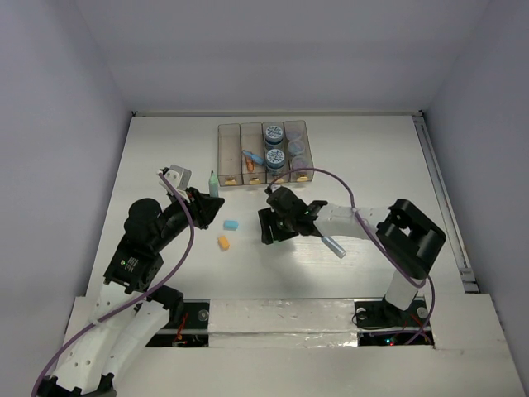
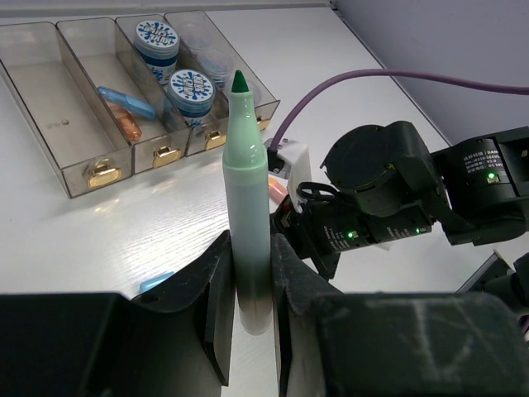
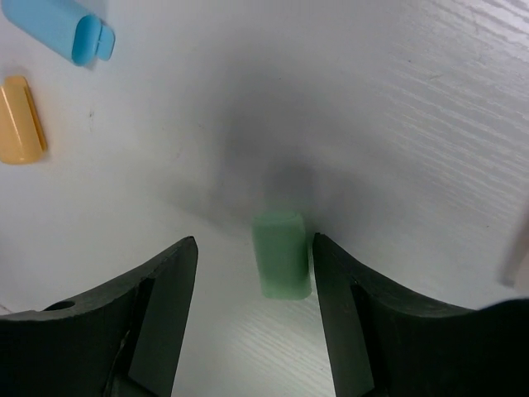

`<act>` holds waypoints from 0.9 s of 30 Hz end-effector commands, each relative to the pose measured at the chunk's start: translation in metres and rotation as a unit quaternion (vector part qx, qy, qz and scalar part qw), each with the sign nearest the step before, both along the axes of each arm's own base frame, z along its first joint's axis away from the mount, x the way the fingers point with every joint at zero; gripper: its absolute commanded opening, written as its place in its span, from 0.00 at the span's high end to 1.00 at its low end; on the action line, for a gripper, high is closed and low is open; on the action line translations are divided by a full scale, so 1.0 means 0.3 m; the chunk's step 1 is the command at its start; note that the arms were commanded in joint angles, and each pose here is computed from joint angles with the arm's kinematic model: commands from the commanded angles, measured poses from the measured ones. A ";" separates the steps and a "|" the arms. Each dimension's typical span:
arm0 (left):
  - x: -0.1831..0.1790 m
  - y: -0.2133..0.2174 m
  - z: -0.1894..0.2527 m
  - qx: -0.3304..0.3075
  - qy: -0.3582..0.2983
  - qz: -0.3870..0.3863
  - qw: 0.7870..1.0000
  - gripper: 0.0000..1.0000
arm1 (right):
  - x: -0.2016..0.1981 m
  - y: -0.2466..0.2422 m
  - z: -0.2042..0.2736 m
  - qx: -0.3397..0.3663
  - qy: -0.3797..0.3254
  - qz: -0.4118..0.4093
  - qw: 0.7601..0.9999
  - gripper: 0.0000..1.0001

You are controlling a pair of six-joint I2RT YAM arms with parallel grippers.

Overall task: Sort the stationery into containers
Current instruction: Pick up the pen cap from the center of the board.

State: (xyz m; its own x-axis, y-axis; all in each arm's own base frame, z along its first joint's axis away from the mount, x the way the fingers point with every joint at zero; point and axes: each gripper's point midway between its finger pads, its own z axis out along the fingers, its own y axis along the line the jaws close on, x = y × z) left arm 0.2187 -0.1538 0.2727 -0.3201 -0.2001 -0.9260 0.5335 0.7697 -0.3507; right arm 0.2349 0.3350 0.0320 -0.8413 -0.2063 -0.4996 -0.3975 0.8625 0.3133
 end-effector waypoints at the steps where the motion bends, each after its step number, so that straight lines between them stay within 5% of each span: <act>1: -0.002 -0.006 0.045 -0.009 -0.028 -0.007 1.000 1.00 | 0.032 -0.003 0.007 -0.033 -0.024 -0.004 0.999 0.36; 11: 0.000 -0.006 0.047 -0.009 -0.028 -0.006 1.000 1.00 | 0.021 -0.064 -0.048 -0.134 -0.039 0.019 0.990 0.41; 20: 0.002 -0.006 0.044 -0.009 -0.027 -0.006 1.000 1.00 | 0.016 -0.081 -0.090 -0.182 -0.041 0.038 0.982 0.57; 27: 0.004 -0.007 0.037 -0.007 -0.023 -0.006 1.000 1.00 | 0.057 -0.114 -0.092 -0.220 -0.063 0.020 0.973 0.90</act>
State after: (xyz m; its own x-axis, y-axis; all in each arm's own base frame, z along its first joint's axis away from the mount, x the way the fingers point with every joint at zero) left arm 0.2187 -0.1538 0.2727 -0.3201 -0.2001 -0.9260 0.5335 0.7697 -0.3507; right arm 0.2553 0.3233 0.0231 -0.7599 -0.3986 -0.5136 -0.4548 0.8904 -0.0181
